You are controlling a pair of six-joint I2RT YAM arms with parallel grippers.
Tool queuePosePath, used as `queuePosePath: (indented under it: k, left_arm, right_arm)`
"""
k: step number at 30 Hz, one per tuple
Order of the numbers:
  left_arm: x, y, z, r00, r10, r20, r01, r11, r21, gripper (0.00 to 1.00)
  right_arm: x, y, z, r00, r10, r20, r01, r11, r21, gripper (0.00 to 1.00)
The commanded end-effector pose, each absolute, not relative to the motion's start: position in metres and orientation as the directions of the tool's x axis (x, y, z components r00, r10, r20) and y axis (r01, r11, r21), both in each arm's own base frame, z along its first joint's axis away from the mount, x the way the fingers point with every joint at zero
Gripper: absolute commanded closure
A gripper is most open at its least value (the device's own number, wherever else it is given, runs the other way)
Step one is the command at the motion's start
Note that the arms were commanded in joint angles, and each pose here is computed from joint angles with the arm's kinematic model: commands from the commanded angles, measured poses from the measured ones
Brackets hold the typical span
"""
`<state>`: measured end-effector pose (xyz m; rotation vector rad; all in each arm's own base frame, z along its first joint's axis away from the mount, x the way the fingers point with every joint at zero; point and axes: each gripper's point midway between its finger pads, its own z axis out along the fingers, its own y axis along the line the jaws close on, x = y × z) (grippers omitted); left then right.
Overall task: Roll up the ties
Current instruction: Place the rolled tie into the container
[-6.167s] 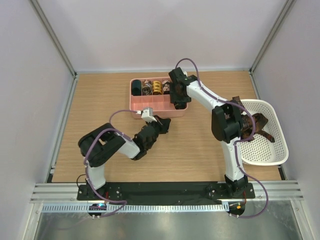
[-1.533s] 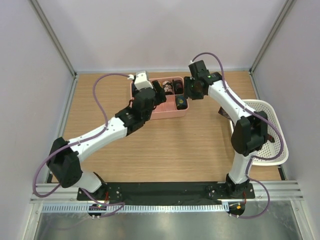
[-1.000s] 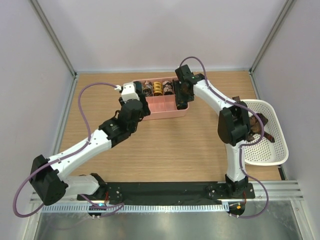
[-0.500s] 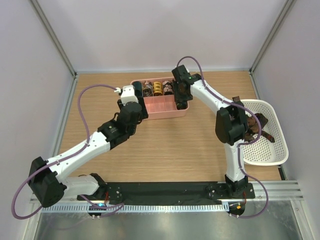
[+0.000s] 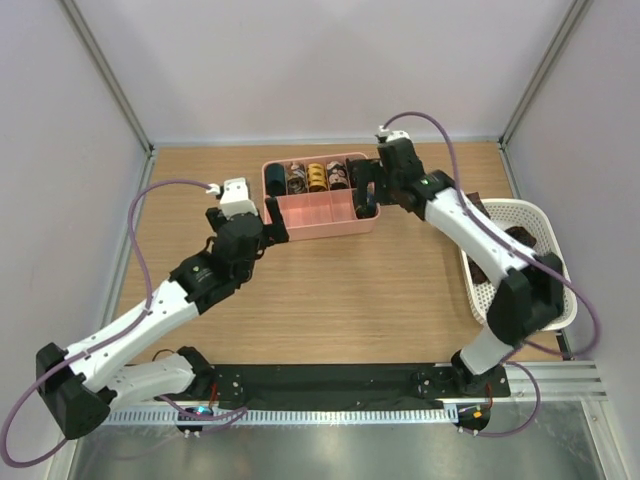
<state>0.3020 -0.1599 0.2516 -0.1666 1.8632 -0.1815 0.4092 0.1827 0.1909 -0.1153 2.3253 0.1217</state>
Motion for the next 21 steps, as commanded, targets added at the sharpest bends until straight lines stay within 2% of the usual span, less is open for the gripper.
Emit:
queuePosePath:
  k: [1,2,3,4,6,8,9,11,12,13,21]
  left_arm:
    - [0.287,-0.145,0.239,-0.319,-0.235,-0.918,-0.058,0.972,-0.228,0.00]
    - [0.283,-0.143,0.228,-0.337,-0.233,-0.912,-0.062,0.972,-0.225,0.00]
    - [0.278,-0.140,0.221,-0.346,-0.245,-0.906,-0.069,0.969,-0.237,0.00]
    - [0.274,-0.138,0.222,-0.336,-0.267,-0.903,-0.062,0.963,-0.261,0.00]
    - [0.266,-0.132,0.196,-0.350,-0.254,-0.902,-0.056,0.967,-0.250,0.00]
    - [0.262,-0.134,0.198,-0.305,-0.290,-0.907,0.005,0.952,-0.306,0.00]
    - [0.256,-0.131,0.176,-0.323,-0.253,-0.912,0.021,0.961,-0.274,0.00]
    - [0.251,-0.131,0.177,-0.275,-0.261,-0.925,0.084,0.952,-0.293,0.00]
    - [0.248,-0.129,0.174,-0.265,-0.263,-0.927,0.090,0.951,-0.296,0.00]
    - [0.244,-0.124,0.153,-0.279,-0.242,-0.929,0.086,0.958,-0.275,0.00]
    - [0.238,-0.131,0.145,-0.237,-0.232,-0.943,0.185,0.943,-0.278,0.00]
  right_arm:
    - [0.386,0.174,0.236,-0.491,0.056,-0.869,-0.164,0.974,0.155,0.00]
    - [0.377,0.170,0.233,-0.475,0.068,-0.877,-0.167,0.972,0.166,0.00]
    - [0.360,0.162,0.200,-0.509,0.068,-0.858,-0.153,0.974,0.168,0.00]
    - [0.351,0.158,0.224,-0.423,0.118,-0.899,-0.174,0.962,0.209,0.00]
    - [0.330,0.149,0.194,-0.439,0.126,-0.890,-0.169,0.961,0.219,0.00]
    - [0.318,0.141,0.200,-0.383,0.166,-0.909,-0.169,0.954,0.246,0.00]
    - [0.311,0.136,0.179,-0.403,0.159,-0.901,-0.152,0.959,0.238,0.00]
    - [0.303,0.130,0.181,-0.372,0.210,-0.904,-0.135,0.951,0.277,0.00]
    - [0.296,0.126,0.163,-0.393,0.204,-0.897,-0.122,0.955,0.271,0.00]
    - [0.296,0.126,0.165,-0.363,0.225,-0.904,-0.129,0.949,0.289,0.00]
    - [0.282,0.122,0.143,-0.334,0.242,-0.911,-0.154,0.939,0.306,0.00]
